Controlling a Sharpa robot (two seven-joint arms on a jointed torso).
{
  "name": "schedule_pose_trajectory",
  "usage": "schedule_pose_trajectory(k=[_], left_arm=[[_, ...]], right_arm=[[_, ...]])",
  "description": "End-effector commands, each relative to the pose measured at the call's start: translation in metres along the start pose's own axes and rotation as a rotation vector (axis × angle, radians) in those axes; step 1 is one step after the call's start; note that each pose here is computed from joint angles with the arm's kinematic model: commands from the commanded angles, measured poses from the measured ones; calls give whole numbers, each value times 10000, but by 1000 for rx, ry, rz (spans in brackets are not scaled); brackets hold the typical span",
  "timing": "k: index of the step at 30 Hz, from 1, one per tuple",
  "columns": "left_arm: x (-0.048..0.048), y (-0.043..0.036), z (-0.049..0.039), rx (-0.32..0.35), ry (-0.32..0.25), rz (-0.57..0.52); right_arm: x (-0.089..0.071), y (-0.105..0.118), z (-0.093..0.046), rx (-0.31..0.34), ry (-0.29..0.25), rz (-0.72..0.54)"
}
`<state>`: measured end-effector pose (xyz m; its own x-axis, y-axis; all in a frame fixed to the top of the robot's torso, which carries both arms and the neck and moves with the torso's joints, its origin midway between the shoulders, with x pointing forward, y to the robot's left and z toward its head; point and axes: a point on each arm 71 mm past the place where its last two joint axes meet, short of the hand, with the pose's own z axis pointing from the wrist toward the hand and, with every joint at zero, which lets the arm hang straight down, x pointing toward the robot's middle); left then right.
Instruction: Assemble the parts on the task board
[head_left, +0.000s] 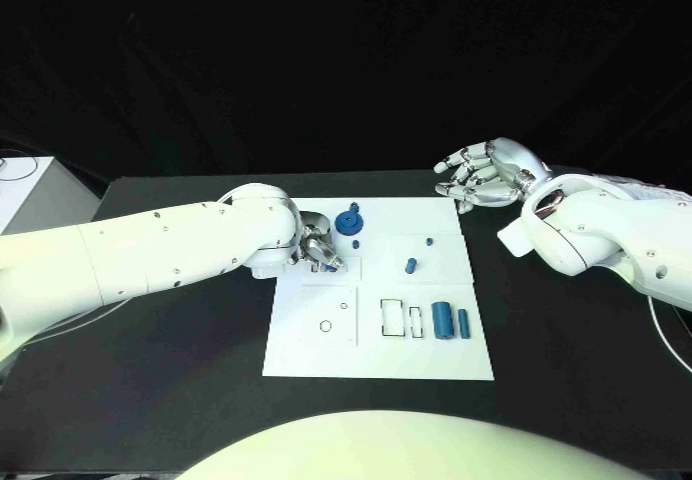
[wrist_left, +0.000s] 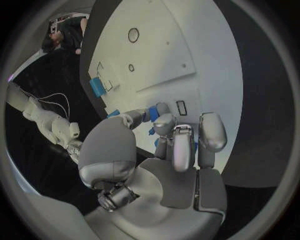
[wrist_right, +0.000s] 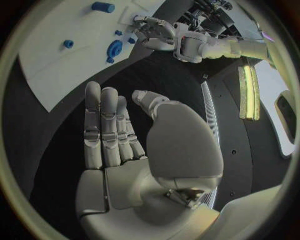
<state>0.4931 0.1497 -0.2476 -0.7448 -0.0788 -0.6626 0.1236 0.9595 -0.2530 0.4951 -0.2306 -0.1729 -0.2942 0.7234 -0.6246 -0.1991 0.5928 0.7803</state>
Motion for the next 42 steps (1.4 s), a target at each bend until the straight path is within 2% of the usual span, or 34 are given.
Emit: schedule_pose_trajectory(k=[1,22,42], left_arm=[[204,87,48,-41,112,53],[204,132,53,-60,128,72],[200,113,69,-59,130,72]], right_arm=[[4,7,-1,-9,6,-4],[0,-3,-3,-8,5,-4],[-9,-16,-10,-4,4,-5]])
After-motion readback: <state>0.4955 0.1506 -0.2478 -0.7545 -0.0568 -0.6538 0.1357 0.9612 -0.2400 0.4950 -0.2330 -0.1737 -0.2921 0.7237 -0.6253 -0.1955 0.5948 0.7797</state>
